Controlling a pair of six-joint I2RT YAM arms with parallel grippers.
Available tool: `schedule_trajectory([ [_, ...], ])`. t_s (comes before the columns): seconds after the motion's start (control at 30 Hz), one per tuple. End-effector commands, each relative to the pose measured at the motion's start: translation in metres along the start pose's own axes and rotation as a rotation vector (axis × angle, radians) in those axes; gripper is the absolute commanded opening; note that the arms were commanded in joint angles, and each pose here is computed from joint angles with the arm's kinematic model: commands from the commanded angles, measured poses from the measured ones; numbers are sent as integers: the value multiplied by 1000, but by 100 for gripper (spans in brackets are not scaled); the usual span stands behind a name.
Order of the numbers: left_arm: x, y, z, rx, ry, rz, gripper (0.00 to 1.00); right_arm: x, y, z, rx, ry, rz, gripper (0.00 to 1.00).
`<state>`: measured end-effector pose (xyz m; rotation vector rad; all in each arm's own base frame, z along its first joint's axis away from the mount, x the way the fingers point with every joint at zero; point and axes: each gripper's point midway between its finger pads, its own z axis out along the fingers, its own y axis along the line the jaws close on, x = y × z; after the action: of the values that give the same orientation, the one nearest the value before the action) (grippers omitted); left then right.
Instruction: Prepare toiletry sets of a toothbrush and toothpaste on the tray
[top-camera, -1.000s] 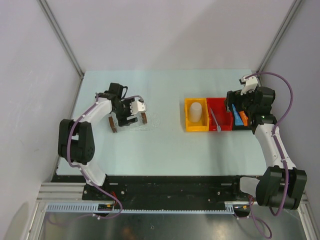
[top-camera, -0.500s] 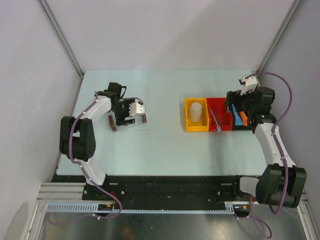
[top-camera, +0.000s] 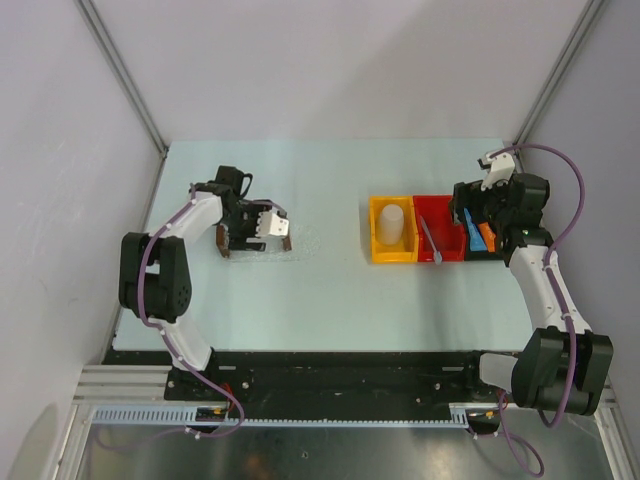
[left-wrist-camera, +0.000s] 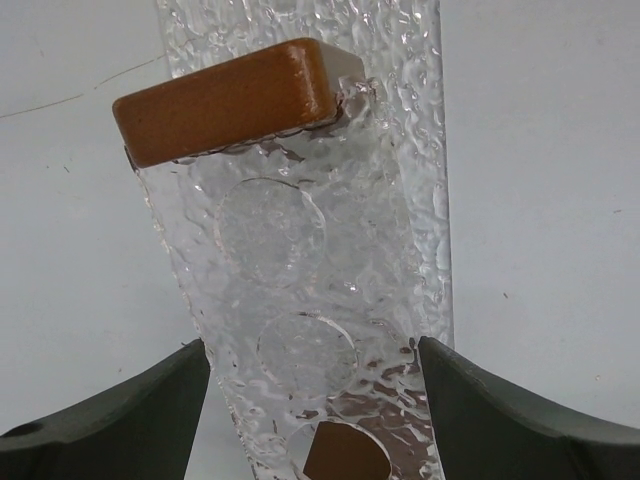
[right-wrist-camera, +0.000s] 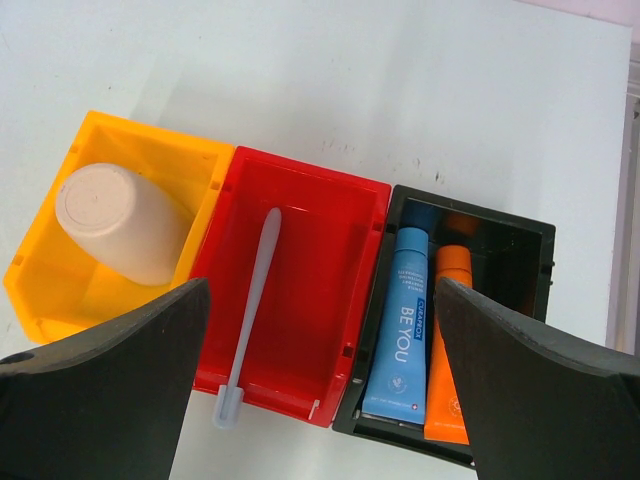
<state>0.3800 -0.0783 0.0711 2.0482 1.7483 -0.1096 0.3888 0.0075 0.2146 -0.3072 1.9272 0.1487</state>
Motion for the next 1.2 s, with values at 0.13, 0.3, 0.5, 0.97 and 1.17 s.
schedule_trajectory([
  [0.13, 2, -4, -3, 24, -6, 128, 86, -3, -4, -1, 12, -11, -13, 100],
  [0.3, 7, -8, -1, 39, 4, 154, 86, -2, -4, -1, 11, -8, -12, 100],
  [0.5, 9, -8, -1, 40, 12, 160, 86, -2, -5, -1, 13, -8, -13, 100],
  [0.97, -12, -13, 1, 40, -55, 145, 86, -2, -6, -1, 15, -6, -12, 100],
  [1.17, -12, -14, 1, 44, -51, 158, 86, -3, -5, -2, 15, -11, -14, 100],
])
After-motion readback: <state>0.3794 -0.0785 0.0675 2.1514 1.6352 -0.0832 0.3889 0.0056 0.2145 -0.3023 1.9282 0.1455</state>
